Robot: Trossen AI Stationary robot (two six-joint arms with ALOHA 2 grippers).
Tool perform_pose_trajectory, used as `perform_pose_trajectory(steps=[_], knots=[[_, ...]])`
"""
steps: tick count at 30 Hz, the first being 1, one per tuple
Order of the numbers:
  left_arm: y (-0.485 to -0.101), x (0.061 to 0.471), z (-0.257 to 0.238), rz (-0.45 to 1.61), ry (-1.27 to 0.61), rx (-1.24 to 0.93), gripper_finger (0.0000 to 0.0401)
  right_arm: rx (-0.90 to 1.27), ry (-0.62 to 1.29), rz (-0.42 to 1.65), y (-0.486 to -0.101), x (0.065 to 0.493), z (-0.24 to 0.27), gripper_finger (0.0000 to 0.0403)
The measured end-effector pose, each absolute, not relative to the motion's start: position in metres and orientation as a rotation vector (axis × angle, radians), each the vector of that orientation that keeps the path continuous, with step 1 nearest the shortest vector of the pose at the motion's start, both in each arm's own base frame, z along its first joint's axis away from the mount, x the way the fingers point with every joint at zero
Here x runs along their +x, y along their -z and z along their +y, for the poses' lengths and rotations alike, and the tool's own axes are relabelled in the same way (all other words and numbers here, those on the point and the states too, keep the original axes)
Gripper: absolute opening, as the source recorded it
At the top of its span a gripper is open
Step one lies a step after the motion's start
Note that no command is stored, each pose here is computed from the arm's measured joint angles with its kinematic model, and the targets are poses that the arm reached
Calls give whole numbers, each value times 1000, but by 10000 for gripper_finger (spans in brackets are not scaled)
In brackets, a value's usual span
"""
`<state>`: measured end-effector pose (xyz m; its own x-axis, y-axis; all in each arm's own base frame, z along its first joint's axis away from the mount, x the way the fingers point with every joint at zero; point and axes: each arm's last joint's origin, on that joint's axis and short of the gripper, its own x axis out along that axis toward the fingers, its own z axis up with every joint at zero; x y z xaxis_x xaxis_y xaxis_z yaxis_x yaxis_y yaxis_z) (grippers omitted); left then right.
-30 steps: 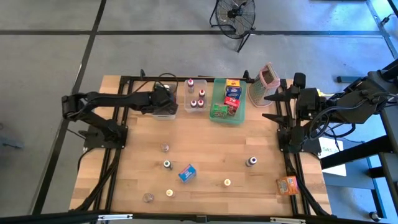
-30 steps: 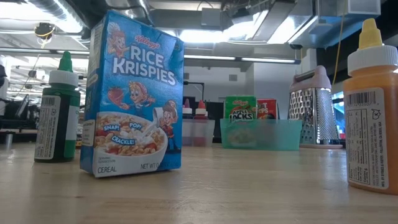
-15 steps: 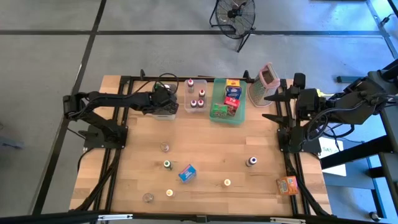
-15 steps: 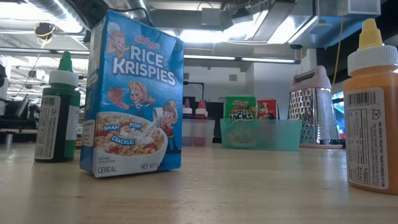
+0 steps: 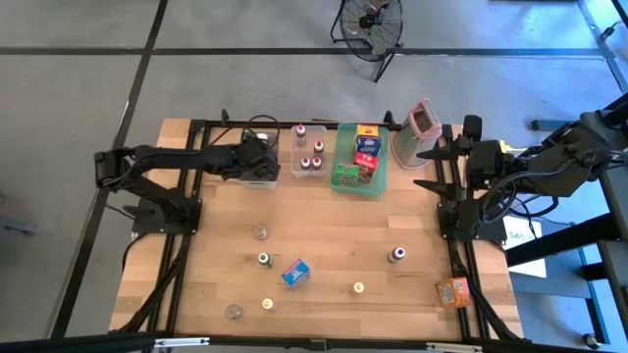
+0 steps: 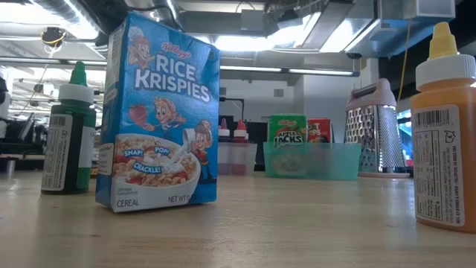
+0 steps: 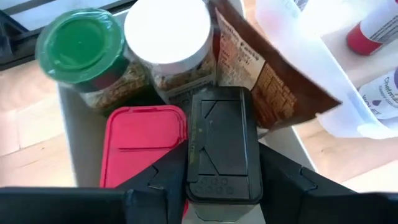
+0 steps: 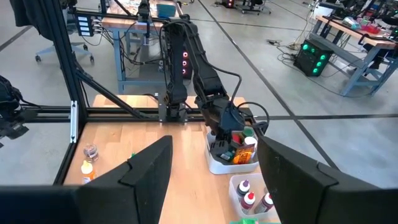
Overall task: Pick & Place Kitchen Items
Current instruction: Put the black seasoning can into the gray bin, then put the green food coloring bottle into the transparent bin
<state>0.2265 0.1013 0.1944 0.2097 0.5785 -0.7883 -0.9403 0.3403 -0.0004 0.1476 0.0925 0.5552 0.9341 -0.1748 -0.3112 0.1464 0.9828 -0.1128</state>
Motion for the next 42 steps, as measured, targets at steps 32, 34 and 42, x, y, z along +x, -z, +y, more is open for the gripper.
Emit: perform_pose_trajectory(steps=[32, 34, 42], knots=[[-207, 219, 99, 739, -1146, -571, 175, -70, 157, 327, -555, 148, 93, 238], [-212, 218, 98, 715, -1137, -568, 177, -71, 159, 326, -555, 148, 93, 238], [-240, 205, 93, 594, -1087, -551, 177, -64, 160, 326, -555, 148, 93, 238]])
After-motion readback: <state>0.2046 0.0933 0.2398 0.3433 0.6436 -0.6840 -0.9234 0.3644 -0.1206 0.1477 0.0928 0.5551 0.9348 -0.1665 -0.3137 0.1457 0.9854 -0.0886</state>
